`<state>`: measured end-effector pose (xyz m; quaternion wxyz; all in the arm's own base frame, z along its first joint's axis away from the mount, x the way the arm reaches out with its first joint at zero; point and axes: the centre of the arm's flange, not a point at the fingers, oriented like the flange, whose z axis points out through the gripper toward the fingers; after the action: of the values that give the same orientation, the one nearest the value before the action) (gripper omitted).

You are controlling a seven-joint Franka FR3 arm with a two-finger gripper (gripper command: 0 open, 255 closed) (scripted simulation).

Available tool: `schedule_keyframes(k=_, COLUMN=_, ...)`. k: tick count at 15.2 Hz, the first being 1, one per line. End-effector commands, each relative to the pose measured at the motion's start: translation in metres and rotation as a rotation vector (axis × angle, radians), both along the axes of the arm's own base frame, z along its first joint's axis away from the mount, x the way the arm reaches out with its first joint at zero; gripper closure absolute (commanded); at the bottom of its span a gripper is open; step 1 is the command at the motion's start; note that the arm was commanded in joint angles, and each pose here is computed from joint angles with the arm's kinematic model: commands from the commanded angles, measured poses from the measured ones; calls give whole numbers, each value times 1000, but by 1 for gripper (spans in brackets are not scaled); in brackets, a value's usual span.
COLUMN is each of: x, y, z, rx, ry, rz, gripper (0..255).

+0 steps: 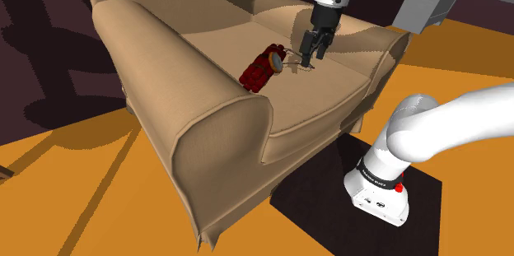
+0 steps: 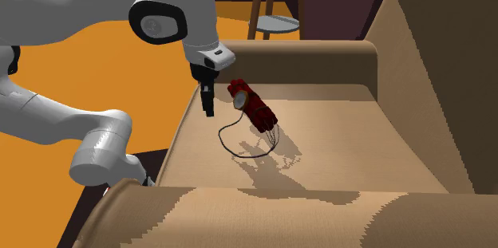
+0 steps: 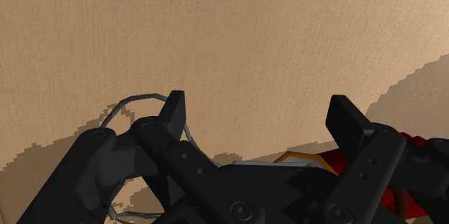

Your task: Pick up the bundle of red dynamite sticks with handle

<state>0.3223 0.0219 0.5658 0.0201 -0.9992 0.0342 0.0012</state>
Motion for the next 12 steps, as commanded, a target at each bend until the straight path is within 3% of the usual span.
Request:
schedule_keyframes(k=1, x=0, y=0, z=0, rx=0, ry=0, rz=0, gripper=0)
schedule_keyframes(k=7, x=57, y=-54, z=-9, rx=29, ry=-32, rz=407, gripper=0)
schedule_keyframes(k=12, x=57, y=-54, z=-36, rx=29, ry=-32, rz=407, gripper=0)
